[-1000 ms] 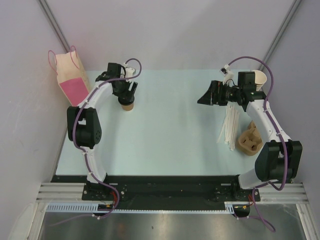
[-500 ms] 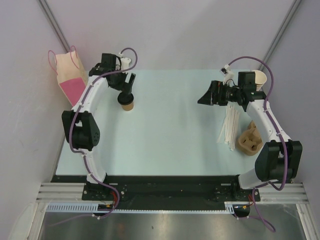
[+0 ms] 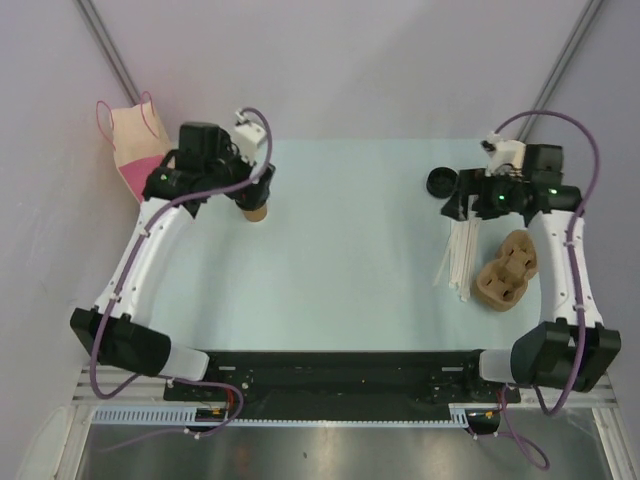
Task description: Pack the takeout coffee
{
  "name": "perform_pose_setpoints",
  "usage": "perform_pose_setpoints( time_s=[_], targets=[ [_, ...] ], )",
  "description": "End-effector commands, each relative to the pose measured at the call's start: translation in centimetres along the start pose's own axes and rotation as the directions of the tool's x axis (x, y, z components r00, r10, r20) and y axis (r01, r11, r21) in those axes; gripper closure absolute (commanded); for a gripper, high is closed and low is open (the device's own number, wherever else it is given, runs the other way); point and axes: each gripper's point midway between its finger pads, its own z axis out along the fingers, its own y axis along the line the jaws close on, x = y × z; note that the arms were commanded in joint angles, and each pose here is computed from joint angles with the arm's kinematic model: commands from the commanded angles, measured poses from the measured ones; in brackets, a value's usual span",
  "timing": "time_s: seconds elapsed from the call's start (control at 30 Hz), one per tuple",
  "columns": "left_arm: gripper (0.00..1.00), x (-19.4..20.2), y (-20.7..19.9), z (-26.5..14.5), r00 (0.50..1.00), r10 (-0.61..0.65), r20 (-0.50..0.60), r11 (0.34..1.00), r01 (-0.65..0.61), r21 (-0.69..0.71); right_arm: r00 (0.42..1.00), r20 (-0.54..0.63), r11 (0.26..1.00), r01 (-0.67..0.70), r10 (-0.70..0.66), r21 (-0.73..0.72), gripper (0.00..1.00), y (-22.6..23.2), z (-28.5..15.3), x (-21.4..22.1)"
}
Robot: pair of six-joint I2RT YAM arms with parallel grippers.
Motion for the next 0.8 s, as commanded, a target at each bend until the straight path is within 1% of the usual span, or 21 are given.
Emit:
perform_pose_setpoints(
  time_s=[0.0,0.03,0.07,0.1,0.13,0.2,0.23,0.27,0.3,0.4,0.43,0.47,0.5,0.53,0.6,0.63,0.67,0.7,0.77],
  targets=[
    [0.01,2.9,-7.3,0.3,0.995,0.096,-0.008,0.983,-0.094,0.158,0.998,-0.069,0.922,0.024,0.004,0.388,0.07,-5.8,-9.4,3.0],
    [0.01,2.4,-8.0,-0.2,0.995,0.096,0.023,0.982,-0.099,0.16,0.997,-0.071,0.899,0.009,0.024,0.438,0.12,-6.6,-10.8,3.6],
    [0.01,2.5,-9.2,-0.2,0.997,0.076,0.029,0.977,-0.08,0.197,0.998,-0.042,0.858,-0.022,0.05,0.513,0.14,-7.7,-13.1,4.1],
    [0.01,2.5,-9.9,-0.2,0.997,0.069,0.031,0.972,-0.074,0.221,0.997,-0.06,0.838,-0.013,0.055,0.546,0.17,-8.2,-14.2,4.9],
    [0.01,2.4,-10.9,-0.1,0.997,0.064,0.032,0.966,-0.07,0.249,0.996,-0.068,0.805,-0.012,0.065,0.593,0.23,-9.0,-15.3,5.5],
    [0.01,2.2,-12.0,0.0,0.999,0.029,0.026,0.956,-0.035,0.29,0.99,-0.091,0.754,-0.022,0.108,0.656,0.26,-10.3,-16.7,6.9],
    [0.01,1.6,-12.6,-0.3,0.999,0.026,0.03,0.951,-0.034,0.307,0.987,-0.1,0.748,-0.028,0.125,0.663,0.32,-10.8,-16.8,7.5],
    [0.02,1.6,-12.9,-0.1,1.0,0.012,0.017,0.949,-0.016,0.316,0.983,-0.093,0.734,-0.054,0.158,0.677,0.36,-11.4,-17.2,8.1],
    [0.02,0.8,-13.4,-0.3,0.999,0.012,0.029,0.945,-0.021,0.328,0.977,-0.094,0.736,-0.079,0.191,0.672,0.38,-12.0,-16.8,8.7],
    [0.02,-0.2,-14.1,-0.7,0.999,-0.009,0.036,0.941,-0.004,0.34,0.959,-0.015,0.719,-0.201,0.283,0.665,0.39,-13.4,-16.5,9.5],
    [0.02,-0.4,-14.2,-0.8,0.999,-0.011,0.036,0.94,-0.002,0.34,0.944,0.012,0.705,-0.255,0.33,0.662,0.41,-13.5,-16.1,10.0],
    [0.02,-0.5,-14.2,-0.8,0.999,-0.019,0.035,0.94,0.006,0.34,0.936,0.026,0.696,-0.28,0.352,0.661,0.44,-13.8,-15.9,10.2],
    [0.02,-0.7,-14.3,-1.0,0.999,-0.019,0.038,0.939,0.004,0.343,0.93,0.047,0.676,-0.299,0.365,0.673,0.49,-14.6,-15.8,10.3],
    [0.02,-0.8,-14.4,-1.0,0.999,-0.019,0.039,0.938,0.004,0.346,0.912,0.061,0.657,-0.338,0.406,0.674,0.5,-14.8,-15.3,11.1],
    [0.02,-0.6,-14.4,-1.0,0.999,-0.016,0.034,0.938,0.003,0.347,0.906,0.092,0.646,-0.362,0.413,0.672,0.53,-15.7,-14.7,11.4],
    [0.02,-0.5,-14.4,-0.9,0.999,-0.012,0.033,0.938,0.0,0.347,0.893,0.084,0.641,-0.381,0.443,0.666,0.55,-15.9,-13.9,12.5],
    [0.02,-0.3,-14.4,-0.9,1.0,-0.011,0.029,0.939,0.001,0.345,0.883,0.096,0.634,-0.402,0.46,0.661,0.56,-16.1,-13.5,12.9],
    [0.02,-0.2,-14.4,-0.9,1.0,-0.009,0.026,0.939,-0.001,0.344,0.879,0.105,0.63,-0.413,0.466,0.657,0.59,-16.5,-13.0,13.1],
    [0.02,-0.1,-14.3,-0.8,1.0,-0.003,0.023,0.939,-0.005,0.343,0.854,0.106,0.619,-0.45,0.51,0.643,0.6,-16.9,-11.9,14.4]
  ],
)
